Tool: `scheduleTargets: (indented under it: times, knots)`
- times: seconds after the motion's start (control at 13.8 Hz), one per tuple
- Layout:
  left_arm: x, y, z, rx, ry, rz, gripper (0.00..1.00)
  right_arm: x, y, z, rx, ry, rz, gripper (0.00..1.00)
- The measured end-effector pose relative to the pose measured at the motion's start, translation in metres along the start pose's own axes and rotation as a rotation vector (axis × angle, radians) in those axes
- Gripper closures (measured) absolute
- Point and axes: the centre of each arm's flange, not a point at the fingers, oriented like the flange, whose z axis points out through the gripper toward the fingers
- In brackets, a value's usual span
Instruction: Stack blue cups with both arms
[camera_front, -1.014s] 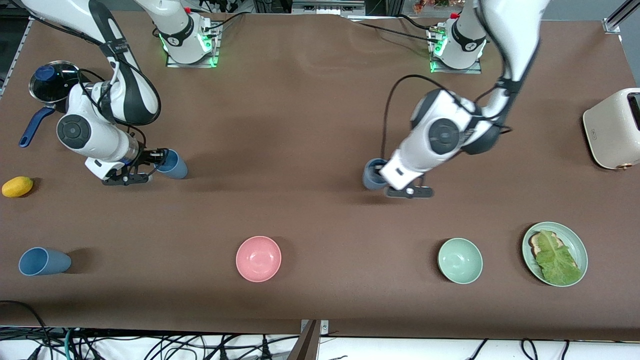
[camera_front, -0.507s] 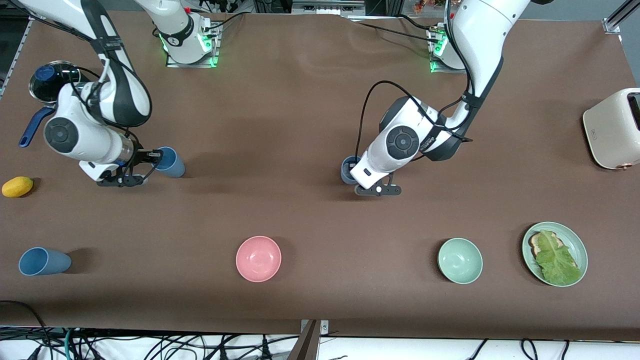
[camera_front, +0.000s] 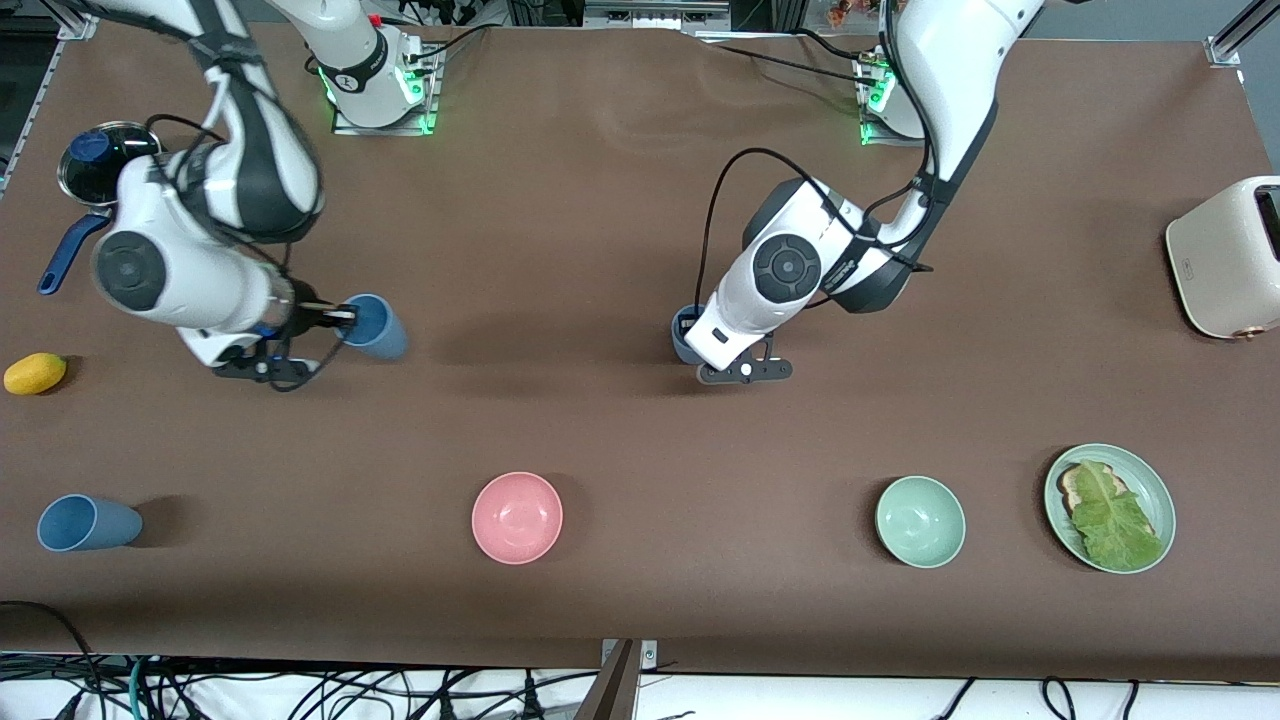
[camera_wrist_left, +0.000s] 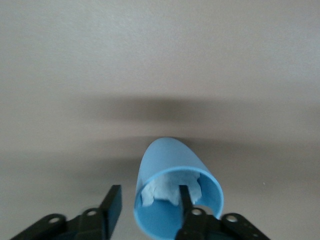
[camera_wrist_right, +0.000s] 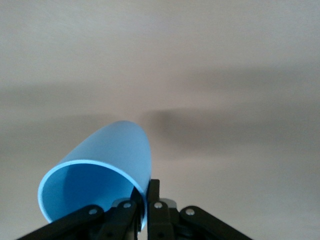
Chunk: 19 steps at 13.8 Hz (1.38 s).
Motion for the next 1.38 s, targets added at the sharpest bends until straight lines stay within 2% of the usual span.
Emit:
scheduleTargets:
  times: [0.22,0.29,0.51,0.8,1.01,1.38]
  knots:
    - [-0.006,-0.018,-0.072,0.024,0.018,-0.020,0.07,-0.026,-0.093,-0.019,0.034,0.020,0.121,0.94]
    - [-0.006,-0.034,-0.097,0.033,0.020,-0.036,0.00,-0.035,-0.124,-0.022,0.046,0.024,0.163,0.94]
    - [0.004,-0.102,-0.162,0.055,0.011,-0.039,0.00,-0.060,-0.224,-0.024,0.080,0.033,0.317,0.94]
    - [0.017,-0.192,-0.216,0.079,-0.062,0.092,0.00,-0.092,-0.328,-0.010,0.110,0.032,0.444,0.94]
    - [0.023,-0.243,-0.256,0.069,-0.082,0.204,0.00,-0.112,-0.374,-0.002,0.129,0.033,0.468,0.94]
    - [0.007,-0.277,-0.301,0.062,-0.053,0.312,0.00,-0.121,-0.407,0.005,0.158,0.032,0.497,0.94]
